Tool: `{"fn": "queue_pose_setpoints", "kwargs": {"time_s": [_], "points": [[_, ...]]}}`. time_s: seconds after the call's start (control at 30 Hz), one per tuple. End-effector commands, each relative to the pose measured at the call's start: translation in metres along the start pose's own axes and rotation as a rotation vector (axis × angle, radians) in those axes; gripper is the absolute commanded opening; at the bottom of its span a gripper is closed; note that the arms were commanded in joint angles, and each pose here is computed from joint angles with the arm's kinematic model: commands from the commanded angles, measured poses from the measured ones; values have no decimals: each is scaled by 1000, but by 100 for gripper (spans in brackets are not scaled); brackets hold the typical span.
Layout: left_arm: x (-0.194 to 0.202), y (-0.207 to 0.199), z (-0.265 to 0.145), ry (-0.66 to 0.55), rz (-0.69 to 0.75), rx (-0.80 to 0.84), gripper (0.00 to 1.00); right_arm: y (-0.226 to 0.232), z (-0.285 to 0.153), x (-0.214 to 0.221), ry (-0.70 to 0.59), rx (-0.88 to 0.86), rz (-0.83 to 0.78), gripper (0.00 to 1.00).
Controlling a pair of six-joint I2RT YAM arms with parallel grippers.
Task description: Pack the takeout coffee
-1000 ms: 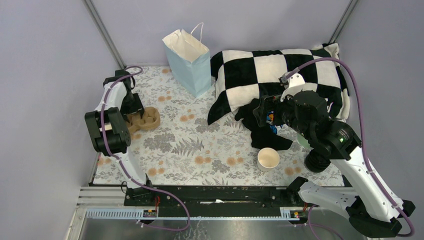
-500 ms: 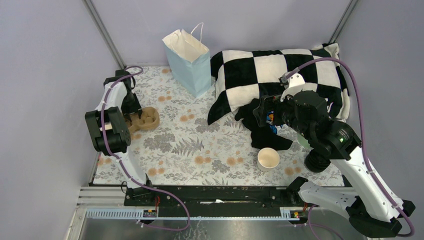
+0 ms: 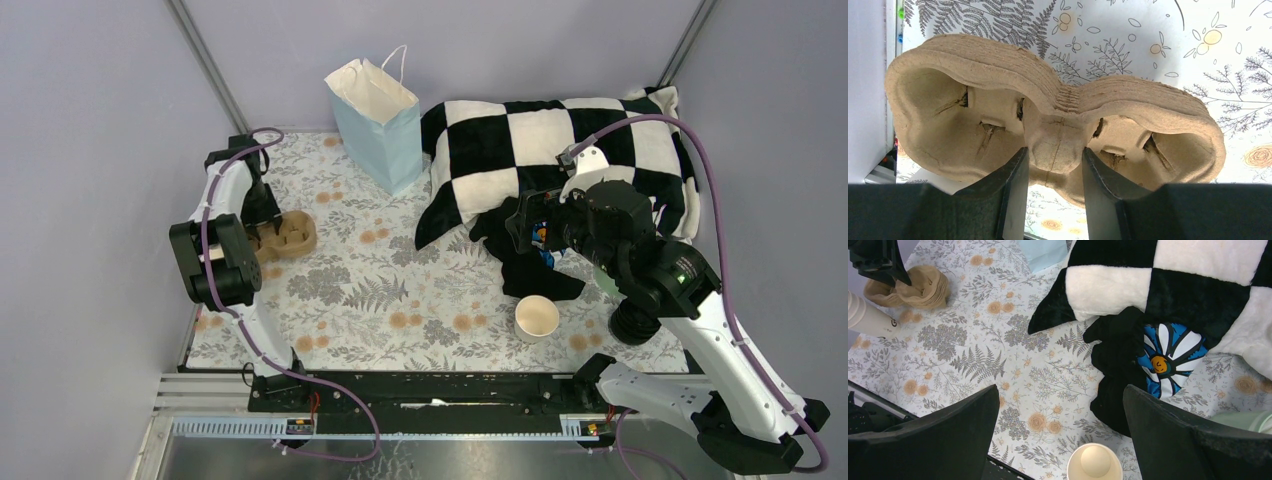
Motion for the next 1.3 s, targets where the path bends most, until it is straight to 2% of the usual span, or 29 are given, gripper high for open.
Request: {"fn": "queue_pose_setpoints", "kwargs": {"time_s": [0.0, 0.3, 0.37, 0.4, 0.47, 0.57, 0.67, 0.77, 0.93, 0.97, 1.0, 1.07, 1.1, 1.27], "points": [[-9, 6, -27, -84, -37, -30, 0, 5, -2, -10, -51, -28, 13, 100], [-9, -5, -36, -92, -42, 55, 0, 5, -2, -9, -47, -31, 19, 100], [-8, -10, -34, -47, -19, 47, 0, 6, -1, -8, -43, -35, 19, 100], [-9, -15, -42, -59, -12, 45, 0, 6, -1, -9, -44, -40, 17, 100], [-9, -22, -51, -165, 20, -11, 0, 6, -1, -9, -41, -34, 18, 100], [-11, -24, -48, -141, 37, -69, 0, 6, 1, -7, -41, -44, 21, 100], [-9, -33, -54, -248, 68, -94, 0, 7, 1, -8, -36, -38, 18, 100], [-4, -23, -31, -89, -8, 21, 0, 6, 0, -8, -42, -39, 19, 100], [4, -21, -23, -74, -35, 72, 0, 5, -2, -7, -46, -30, 26, 100], [5, -21, -21, -73, -41, 66, 2, 5, -1, -7, -45, -30, 25, 100], [6, -21, -21, -75, -43, 61, 8, 5, -1, -7, -47, -32, 27, 100], [5, -24, -26, -96, -36, 46, 30, 5, -1, -7, -42, -33, 25, 100], [5, -26, -31, -109, -28, 47, 36, 6, -1, -8, -43, -34, 24, 100], [7, -46, -50, -151, -11, 84, 49, 6, 0, -6, -39, -34, 25, 100]]}}
Point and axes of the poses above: each gripper's point midway between its finger pads, its own z axis out along the fingers, its own y axis along the line the jaws close on, x = y × z, the point moved 9 cm from there along -z, back along the fingers, and after that the axes turned 5 degrees about z, right-handed, at the moved point
